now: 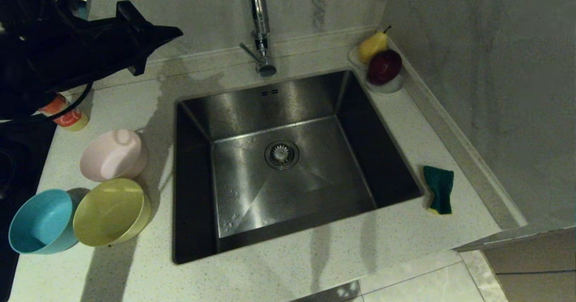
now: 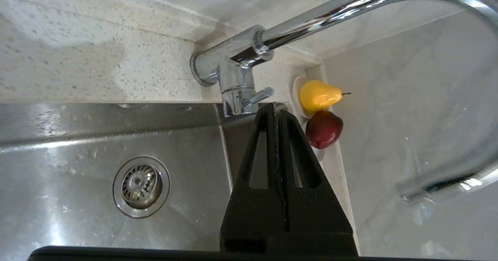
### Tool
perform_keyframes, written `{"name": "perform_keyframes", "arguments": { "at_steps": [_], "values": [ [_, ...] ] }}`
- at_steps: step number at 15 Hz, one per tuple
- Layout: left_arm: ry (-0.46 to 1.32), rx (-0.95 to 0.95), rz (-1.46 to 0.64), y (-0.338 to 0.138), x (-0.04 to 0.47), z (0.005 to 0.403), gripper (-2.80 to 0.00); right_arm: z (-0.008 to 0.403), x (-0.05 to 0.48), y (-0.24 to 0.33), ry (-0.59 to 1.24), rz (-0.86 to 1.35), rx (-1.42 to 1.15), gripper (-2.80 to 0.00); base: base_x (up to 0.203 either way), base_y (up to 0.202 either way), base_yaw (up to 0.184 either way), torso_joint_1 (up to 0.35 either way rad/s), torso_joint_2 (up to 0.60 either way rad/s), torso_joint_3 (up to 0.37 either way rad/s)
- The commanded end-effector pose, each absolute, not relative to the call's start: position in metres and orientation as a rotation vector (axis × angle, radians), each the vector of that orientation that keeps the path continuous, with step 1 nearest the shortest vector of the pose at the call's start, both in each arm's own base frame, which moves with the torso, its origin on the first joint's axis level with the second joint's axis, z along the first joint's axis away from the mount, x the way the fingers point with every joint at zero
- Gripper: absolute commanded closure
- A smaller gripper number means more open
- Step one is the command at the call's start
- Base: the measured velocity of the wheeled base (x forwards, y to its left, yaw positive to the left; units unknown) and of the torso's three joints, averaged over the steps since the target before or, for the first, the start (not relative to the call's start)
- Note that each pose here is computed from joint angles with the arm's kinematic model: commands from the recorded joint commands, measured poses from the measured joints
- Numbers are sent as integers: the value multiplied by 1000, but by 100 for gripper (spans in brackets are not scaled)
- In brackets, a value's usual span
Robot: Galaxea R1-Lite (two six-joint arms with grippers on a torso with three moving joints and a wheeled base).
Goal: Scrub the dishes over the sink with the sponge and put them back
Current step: Turn on the faucet
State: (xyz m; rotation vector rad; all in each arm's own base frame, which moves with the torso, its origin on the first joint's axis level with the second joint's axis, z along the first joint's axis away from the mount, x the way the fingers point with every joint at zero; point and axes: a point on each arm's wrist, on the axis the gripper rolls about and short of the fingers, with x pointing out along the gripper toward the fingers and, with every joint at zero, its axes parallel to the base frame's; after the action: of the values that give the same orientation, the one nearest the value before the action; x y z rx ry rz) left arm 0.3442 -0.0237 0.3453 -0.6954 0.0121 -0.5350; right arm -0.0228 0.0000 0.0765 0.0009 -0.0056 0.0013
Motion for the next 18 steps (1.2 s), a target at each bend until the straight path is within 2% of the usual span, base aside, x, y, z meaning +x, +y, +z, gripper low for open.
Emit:
{"name": "perform_keyframes", "arguments": {
  "at_steps": [1,9,18],
  "values": [
    [25,-700,-555,-35,364,329,0,77,-23,0,-6,2,2,0,0,0,0,0,0,0],
    [-52,-710,-556,-74,399,317,0,77,-23,0,-6,2,0,0,0,0,0,0,0,0],
    [-137,-732,-545,-96,407,316,0,77,-23,0,-6,2,0,0,0,0,0,0,0,0]
  ]
}}
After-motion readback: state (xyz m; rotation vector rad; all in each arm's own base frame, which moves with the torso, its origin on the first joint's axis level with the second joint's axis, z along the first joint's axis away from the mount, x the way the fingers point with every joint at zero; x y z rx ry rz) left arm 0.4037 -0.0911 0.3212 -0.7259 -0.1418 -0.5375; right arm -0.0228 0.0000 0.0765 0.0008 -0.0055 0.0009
